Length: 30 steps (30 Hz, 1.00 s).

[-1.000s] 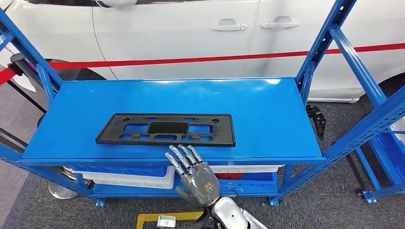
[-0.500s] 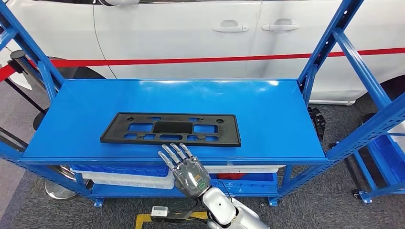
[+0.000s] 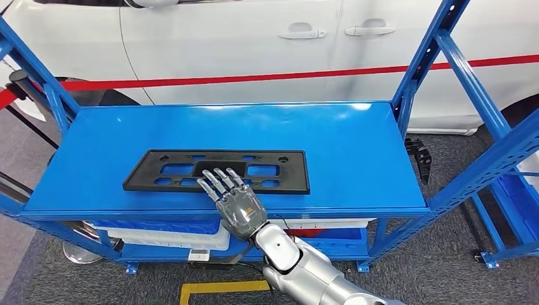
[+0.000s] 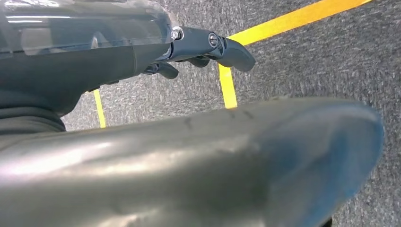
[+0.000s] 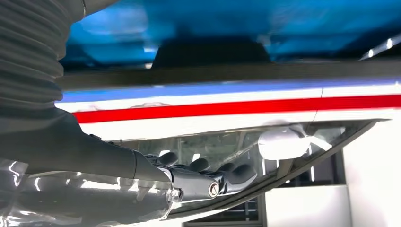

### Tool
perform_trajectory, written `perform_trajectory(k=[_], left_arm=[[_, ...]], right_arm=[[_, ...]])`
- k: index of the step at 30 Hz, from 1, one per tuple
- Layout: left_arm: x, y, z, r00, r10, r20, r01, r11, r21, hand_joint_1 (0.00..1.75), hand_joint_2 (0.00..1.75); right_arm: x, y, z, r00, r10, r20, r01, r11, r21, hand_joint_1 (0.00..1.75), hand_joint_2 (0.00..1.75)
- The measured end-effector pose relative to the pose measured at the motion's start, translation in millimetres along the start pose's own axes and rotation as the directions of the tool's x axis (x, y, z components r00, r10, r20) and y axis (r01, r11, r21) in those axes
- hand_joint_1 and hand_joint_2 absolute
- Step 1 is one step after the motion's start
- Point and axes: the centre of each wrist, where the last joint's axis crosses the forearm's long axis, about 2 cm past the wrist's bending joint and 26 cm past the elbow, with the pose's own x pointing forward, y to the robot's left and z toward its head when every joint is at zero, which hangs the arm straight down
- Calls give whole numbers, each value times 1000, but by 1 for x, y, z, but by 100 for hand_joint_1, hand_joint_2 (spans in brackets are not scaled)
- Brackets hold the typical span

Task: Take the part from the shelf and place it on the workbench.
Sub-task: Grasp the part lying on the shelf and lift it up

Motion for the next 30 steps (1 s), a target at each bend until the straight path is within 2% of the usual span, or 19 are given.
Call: perform_trajectory(k=[6, 15, 22, 30], left_arm=[[-2, 0, 0, 1000, -8, -3, 8, 1000, -10, 0, 0], [1, -3, 1, 1000, -19, -5, 19, 1000, -13, 0, 0], [2, -4, 1, 1000, -13, -10, 13, 1000, -13, 0, 0], [2, -4, 1, 1000, 5, -16, -5, 1000, -5, 0, 0]], right_arm=[[-3, -7, -12, 999, -14, -37, 13, 999, -30, 0, 175], [-22, -33, -47, 998, 2, -64, -7, 997, -76, 0, 175], [-31, -25, -49, 996, 43, -82, -39, 998, 57, 0, 175], [-40, -26, -61, 990, 92, -112, -71, 981, 180, 0, 175]])
